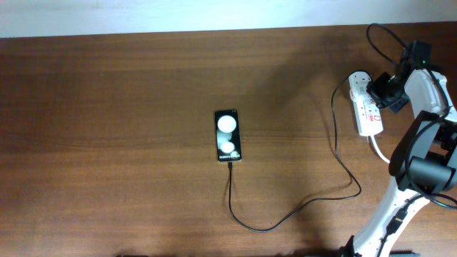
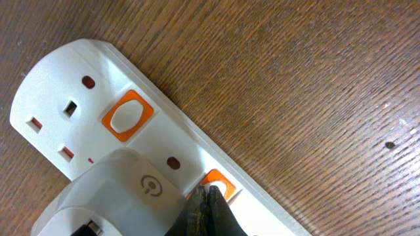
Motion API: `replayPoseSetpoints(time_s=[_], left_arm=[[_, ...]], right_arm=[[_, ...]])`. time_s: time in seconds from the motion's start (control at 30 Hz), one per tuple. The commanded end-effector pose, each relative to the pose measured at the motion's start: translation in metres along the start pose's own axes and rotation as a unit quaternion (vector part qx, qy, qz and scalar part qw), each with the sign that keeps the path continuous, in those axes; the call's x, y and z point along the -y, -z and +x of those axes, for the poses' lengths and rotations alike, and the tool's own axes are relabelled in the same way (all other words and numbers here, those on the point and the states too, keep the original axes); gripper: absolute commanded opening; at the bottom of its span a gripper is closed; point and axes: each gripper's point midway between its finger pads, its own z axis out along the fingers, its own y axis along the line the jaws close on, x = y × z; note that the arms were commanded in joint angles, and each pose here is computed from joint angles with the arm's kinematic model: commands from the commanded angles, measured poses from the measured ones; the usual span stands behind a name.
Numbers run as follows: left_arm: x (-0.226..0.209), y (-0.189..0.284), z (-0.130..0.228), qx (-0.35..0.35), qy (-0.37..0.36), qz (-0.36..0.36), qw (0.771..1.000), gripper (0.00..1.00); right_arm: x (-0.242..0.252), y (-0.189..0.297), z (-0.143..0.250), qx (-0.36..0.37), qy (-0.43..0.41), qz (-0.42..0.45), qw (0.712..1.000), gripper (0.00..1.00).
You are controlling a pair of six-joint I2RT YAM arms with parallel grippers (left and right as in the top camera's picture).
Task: Plug charger to phone and switch on socket
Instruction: 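Press down the orange switch beside the charger with the right gripper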
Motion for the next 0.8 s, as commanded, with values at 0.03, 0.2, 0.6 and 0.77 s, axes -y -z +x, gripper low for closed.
replayPoseSetpoints(time_s=[0.03,0.2,0.6,0.77], left_arm=[[-0.001,0.001,0.000,0.006,-0.006,-0.003,1.000,0.99],[-0.001,0.001,0.000,0.006,-0.006,-0.003,1.000,0.99],[-0.001,0.001,0.000,0.006,-0.006,-0.003,1.000,0.99],[-0.001,0.001,0.000,0.006,-0.006,-0.003,1.000,0.99]], right_arm=[[-0.027,-0.017,0.034,-0.059,0.016,-0.033,0.998,0.04],[-0.022,-0.018,0.035,-0.044,0.029,0.008,0.999,0.04],[0.008,0.012,-0.007,0.029,0.012,0.080,0.996,0.04],[-0.003,0.005,-0.005,0.020,0.013,0.050,0.998,0.04]])
